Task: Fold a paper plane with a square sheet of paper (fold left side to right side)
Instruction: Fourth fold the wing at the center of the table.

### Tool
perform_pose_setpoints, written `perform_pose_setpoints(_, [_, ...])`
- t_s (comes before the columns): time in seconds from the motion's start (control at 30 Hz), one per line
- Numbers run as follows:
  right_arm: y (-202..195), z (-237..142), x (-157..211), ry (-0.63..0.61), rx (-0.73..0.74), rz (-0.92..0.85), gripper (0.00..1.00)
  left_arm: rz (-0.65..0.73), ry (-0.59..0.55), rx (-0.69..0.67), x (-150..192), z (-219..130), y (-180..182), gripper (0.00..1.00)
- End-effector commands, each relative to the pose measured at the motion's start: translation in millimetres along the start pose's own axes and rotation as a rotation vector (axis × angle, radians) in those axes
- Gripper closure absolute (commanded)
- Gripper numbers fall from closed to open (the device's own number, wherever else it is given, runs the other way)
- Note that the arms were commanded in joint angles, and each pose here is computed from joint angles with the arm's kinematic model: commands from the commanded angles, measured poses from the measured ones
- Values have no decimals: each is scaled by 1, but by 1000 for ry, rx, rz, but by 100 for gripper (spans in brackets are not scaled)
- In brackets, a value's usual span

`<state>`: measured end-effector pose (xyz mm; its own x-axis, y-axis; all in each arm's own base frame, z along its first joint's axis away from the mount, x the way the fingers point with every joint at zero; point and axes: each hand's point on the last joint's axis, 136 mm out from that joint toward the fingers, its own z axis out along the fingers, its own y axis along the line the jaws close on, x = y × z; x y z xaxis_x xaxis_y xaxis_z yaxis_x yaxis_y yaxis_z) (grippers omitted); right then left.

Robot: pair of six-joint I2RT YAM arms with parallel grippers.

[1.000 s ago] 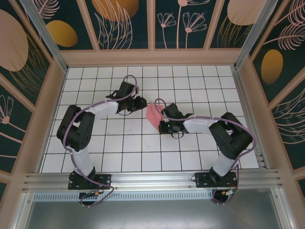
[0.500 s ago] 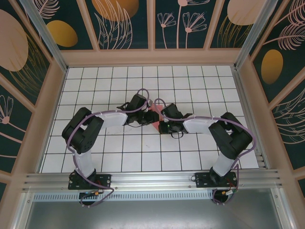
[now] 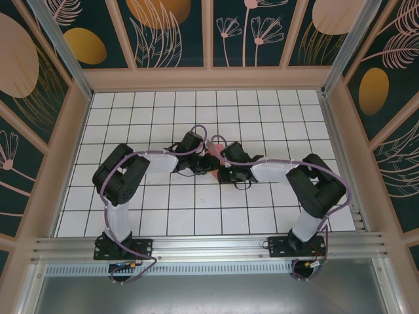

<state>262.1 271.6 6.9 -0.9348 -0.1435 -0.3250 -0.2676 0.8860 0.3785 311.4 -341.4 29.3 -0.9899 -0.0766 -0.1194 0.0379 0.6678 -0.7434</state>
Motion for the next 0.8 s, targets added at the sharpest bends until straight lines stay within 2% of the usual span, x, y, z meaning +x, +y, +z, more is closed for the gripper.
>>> perform_pose_setpoints(0.0, [-72, 20, 101, 328, 275, 10, 92, -18, -28, -23, -9, 6, 8, 71])
perform_pose_setpoints(0.2, [-76, 20, 107, 344, 298, 1, 92, -27, -55, -82, -21, 12, 20, 71])
perform_pose_setpoints(0.77, [-78, 19, 112, 359, 308, -11, 92, -37, -146, -70, -81, 3, 18, 71])
